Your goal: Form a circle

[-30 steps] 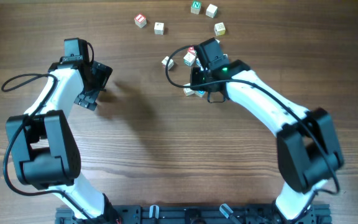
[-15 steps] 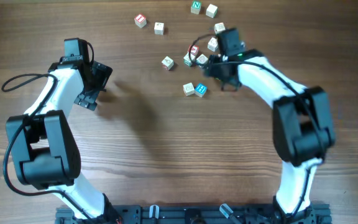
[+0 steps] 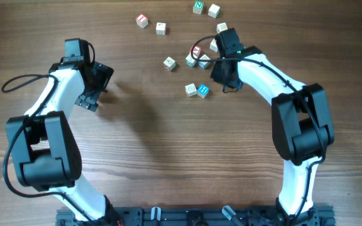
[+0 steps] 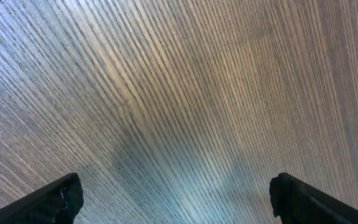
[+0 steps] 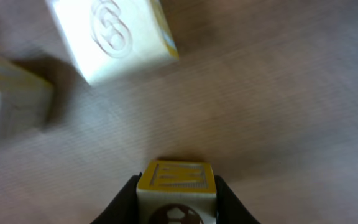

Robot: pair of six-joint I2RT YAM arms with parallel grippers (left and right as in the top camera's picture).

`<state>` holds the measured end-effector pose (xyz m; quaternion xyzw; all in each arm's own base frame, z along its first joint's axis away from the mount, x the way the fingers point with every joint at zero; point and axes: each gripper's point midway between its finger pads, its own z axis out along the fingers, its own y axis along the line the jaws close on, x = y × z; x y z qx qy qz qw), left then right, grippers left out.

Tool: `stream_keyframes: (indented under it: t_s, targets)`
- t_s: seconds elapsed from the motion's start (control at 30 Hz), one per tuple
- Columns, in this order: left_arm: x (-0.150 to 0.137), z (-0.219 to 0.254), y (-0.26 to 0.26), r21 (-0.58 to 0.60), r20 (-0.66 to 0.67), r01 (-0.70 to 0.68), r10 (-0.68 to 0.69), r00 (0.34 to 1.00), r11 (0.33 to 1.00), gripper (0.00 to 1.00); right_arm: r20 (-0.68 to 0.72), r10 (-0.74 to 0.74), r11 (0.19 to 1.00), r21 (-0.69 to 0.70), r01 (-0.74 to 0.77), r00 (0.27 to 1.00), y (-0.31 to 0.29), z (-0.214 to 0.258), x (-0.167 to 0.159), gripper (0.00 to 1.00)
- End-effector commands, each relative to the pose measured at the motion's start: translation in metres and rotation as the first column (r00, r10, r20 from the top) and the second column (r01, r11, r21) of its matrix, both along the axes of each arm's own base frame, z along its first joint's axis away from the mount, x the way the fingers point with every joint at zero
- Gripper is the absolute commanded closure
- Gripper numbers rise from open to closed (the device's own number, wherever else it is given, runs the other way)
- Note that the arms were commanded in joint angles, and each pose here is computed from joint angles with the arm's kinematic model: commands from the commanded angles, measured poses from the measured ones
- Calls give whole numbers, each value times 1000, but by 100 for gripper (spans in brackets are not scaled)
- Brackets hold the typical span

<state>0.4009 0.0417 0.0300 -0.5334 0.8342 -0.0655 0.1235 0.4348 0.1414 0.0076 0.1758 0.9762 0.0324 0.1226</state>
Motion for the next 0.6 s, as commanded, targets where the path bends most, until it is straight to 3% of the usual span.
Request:
stream_keyframes:
  t_s: [0.0, 0.1, 0.27, 0.43, 0.57]
  targets:
    - [0, -4, 0, -7, -10, -9, 9, 1000, 1000, 0, 67, 46, 998, -47, -42, 997, -10, 69, 10, 95]
    - [0, -4, 0, -7, -10, -9, 9, 1000, 1000, 0, 109, 93, 995, -37, -90, 990, -13, 131, -9, 95]
    - [0, -4, 0, -7, -10, -9, 9, 1000, 1000, 0, 105, 120, 992, 28, -123, 987, -10, 196, -72, 94]
    - [0, -4, 0, -7, -10, -9, 9, 1000, 1000, 0, 15, 211, 977, 33, -212, 977, 34, 186, -119, 93]
    - [0, -4, 0, -7, -10, -9, 9, 1000, 1000, 0, -4, 192, 981, -27, -192, 981, 57, 142, -140, 79]
